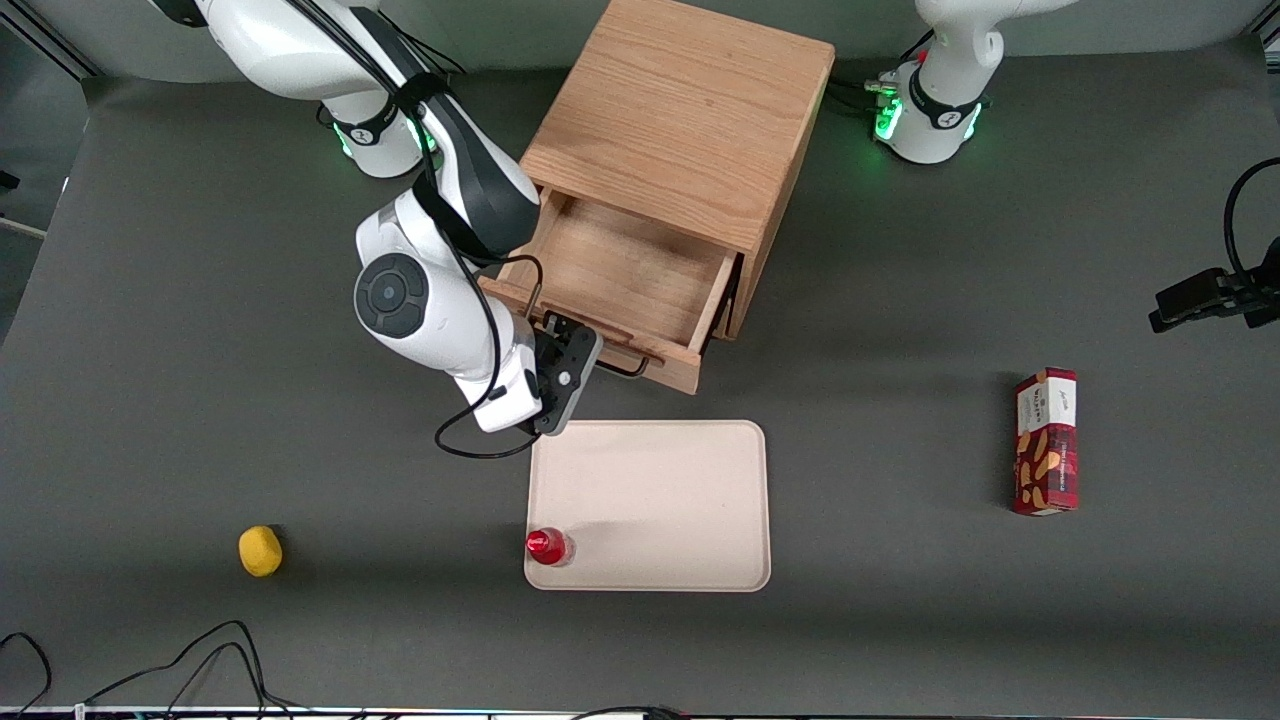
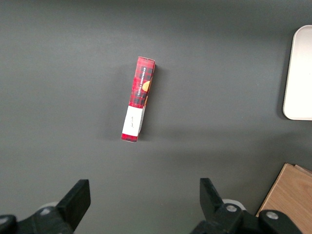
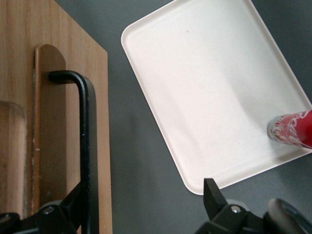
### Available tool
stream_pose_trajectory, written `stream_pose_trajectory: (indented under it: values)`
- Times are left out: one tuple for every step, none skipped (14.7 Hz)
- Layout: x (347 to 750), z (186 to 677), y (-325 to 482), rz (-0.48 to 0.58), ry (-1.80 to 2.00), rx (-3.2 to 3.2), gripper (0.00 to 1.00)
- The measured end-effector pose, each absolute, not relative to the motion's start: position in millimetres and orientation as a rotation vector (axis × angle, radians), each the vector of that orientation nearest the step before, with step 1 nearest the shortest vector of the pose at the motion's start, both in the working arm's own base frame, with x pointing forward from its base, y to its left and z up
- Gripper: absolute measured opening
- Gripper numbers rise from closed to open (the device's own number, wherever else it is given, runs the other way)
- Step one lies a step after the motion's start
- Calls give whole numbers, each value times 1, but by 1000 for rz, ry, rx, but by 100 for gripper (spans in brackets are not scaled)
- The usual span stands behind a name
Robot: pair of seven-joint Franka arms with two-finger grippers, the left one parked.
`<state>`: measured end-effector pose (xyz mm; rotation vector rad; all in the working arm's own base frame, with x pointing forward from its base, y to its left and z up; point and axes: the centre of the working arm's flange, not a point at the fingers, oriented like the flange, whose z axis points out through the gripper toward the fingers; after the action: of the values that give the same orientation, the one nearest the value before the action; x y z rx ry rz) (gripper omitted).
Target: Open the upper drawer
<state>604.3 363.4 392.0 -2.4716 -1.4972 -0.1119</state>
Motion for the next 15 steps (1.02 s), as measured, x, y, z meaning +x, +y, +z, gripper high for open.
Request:
stream_pose_trajectory:
  values:
    - [606,393,361,-116,-1495,-2476,100]
    - [609,393,358,-122,-1491,-2482,100]
    - [612,394,356,-127,-1488,-2487,100]
    - [614,394,355,-131,-1486,-2491,100]
    - [617,394,355,-135,-1485,-2492,100]
    - [618,393,355,-138,-1484,-2493,100]
    - [620,393,355,-141,-1483,-2495,100]
    - [623,393,353,-146,-1479,-2500,100]
    - [627,393,350,-157,-1472,-2508,100]
    - [631,393,347,-172,-1465,-2514,100]
    - [634,393,345,-185,-1459,-2520,100]
    - [636,391,343,-189,-1455,-2523,100]
    - [638,390,342,-191,-1453,-2525,100]
    - [639,390,342,-195,-1451,-2527,100]
    - [640,390,341,-197,-1449,-2530,100]
